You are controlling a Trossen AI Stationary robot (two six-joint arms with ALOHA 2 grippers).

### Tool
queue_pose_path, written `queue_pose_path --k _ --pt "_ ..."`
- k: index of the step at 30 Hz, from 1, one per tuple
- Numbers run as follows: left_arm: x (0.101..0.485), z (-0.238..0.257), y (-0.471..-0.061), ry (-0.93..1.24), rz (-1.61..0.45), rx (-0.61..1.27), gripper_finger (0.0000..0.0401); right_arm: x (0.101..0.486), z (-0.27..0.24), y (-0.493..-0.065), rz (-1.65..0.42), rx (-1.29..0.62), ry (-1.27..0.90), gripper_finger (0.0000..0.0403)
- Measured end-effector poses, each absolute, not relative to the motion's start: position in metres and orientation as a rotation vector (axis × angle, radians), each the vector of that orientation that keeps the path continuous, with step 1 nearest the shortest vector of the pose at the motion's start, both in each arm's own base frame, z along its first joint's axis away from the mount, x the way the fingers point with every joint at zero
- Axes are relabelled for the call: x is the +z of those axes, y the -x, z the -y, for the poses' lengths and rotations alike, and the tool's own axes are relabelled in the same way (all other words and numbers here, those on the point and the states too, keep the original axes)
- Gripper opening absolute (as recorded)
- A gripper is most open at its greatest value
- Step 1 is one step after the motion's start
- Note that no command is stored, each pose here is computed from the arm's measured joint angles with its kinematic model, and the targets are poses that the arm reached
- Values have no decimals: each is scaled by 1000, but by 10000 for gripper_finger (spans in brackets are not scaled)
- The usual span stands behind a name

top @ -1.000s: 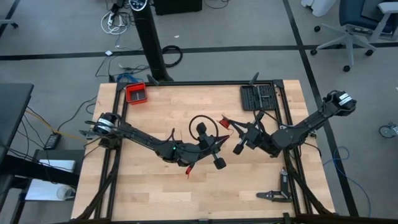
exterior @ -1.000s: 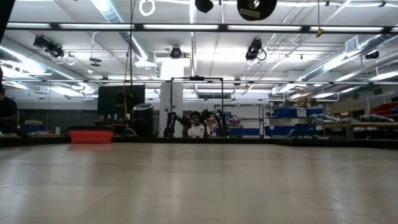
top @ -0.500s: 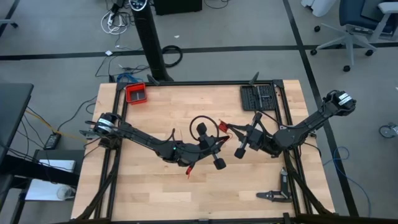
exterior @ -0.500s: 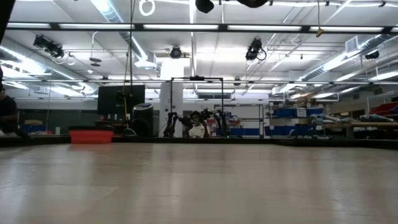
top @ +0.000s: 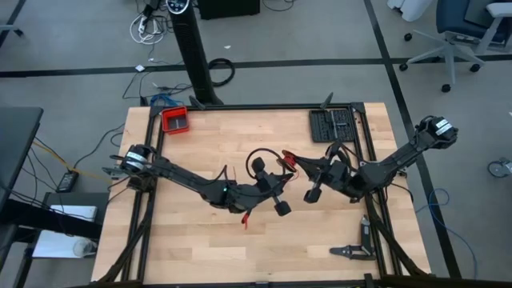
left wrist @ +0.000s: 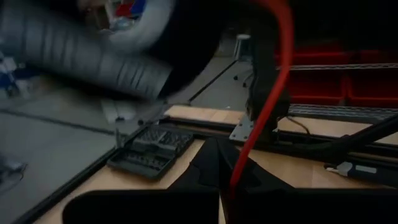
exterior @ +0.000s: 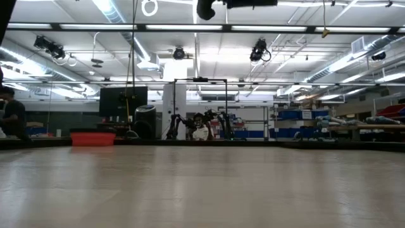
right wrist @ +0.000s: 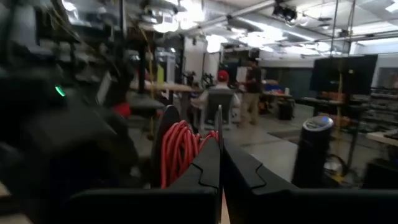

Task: Coil cords
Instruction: Coil the red wire onto the spool

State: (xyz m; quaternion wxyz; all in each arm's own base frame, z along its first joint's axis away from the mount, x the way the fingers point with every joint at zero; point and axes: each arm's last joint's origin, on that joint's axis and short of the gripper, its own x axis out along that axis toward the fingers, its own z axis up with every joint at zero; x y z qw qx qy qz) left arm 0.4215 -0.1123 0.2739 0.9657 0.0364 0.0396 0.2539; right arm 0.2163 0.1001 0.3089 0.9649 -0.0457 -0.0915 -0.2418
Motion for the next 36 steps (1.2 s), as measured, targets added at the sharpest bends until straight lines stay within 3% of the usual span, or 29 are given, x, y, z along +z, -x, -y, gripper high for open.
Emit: queue_pose_path --k 12,22,36 --pt "262 103 -418 -118 -186 675 0 319 -111 -210 316 -312 30 3" --pt "273 118 -405 -272 -216 808 0 305 -136 -199 166 -266 200 4" --pt "285 127 -399 -278 -183 762 0 311 -147 -186 167 -290 338 2"
